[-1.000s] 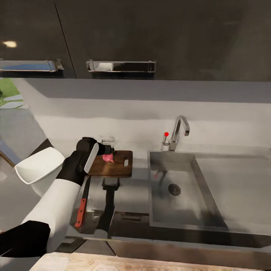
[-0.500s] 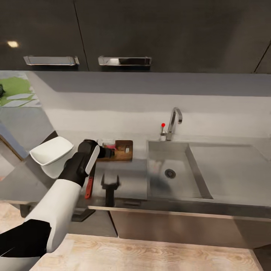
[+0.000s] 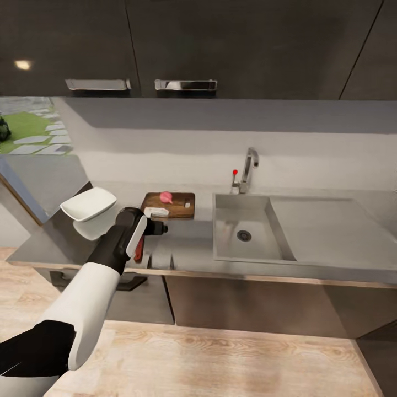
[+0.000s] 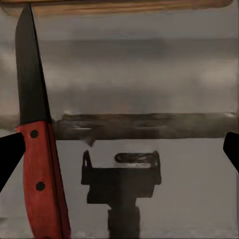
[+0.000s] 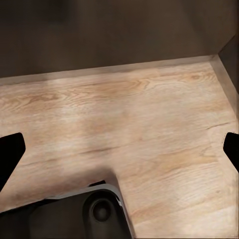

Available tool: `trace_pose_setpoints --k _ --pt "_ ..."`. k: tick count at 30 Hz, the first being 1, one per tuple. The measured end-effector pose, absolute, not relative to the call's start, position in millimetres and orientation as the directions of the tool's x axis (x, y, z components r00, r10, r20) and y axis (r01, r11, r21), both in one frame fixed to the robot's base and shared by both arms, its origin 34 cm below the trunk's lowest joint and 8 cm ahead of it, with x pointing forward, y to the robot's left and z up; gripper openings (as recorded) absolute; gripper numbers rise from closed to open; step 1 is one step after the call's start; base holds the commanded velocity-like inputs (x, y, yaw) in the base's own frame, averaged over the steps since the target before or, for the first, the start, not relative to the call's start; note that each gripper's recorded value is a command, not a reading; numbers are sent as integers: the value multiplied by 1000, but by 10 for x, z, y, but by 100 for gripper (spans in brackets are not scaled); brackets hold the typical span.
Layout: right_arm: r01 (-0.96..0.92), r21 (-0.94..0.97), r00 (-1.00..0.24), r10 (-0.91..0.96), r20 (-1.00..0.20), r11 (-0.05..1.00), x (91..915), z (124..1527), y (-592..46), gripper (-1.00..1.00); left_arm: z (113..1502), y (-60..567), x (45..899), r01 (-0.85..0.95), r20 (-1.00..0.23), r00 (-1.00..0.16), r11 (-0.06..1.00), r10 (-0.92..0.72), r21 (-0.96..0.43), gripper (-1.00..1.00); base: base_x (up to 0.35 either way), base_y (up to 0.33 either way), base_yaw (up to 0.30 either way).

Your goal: In the kitchen, take the Vidalia onion out of the sink, dice it on the chopping board with the paring knife, put the diced onion into the bowl on the countertop, then place both the paring knife and the chopping board into the sink.

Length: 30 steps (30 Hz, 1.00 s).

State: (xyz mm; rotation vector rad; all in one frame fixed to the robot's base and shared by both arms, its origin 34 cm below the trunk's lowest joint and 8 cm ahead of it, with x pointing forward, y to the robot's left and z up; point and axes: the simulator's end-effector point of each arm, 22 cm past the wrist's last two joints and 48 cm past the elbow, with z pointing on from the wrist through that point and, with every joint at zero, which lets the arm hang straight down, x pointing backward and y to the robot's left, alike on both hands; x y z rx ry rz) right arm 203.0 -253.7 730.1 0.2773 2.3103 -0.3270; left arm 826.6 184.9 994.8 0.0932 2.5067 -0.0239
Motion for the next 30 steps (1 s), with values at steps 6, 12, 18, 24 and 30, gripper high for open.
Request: trace_pose_setpoints --k 6,12,18,24,30 --pt "297 -149 -679 99 -728 943 2029 7301 -2540 100 9954 1851 8269 73 -593 -803 997 62 6 100 -332 0 0" --pt "298 -149 -679 99 -728 943 2029 7301 -2542 100 10249 1834 8371 74 -651 -757 997 58 2 100 -326 0 0" --pt "298 -150 -679 99 -728 943 2027 7302 -2542 100 10592 1812 8460 77 -712 -700 997 51 -4 100 -219 0 0" --pt "298 -150 -679 99 -728 943 2027 7302 -2543 100 10751 1821 8488 76 -740 -671 997 48 -4 100 -172 0 0" --pt "298 -149 -678 99 -728 943 2027 7302 -2542 100 11263 2068 8533 54 -821 -569 998 45 17 100 -130 0 0"
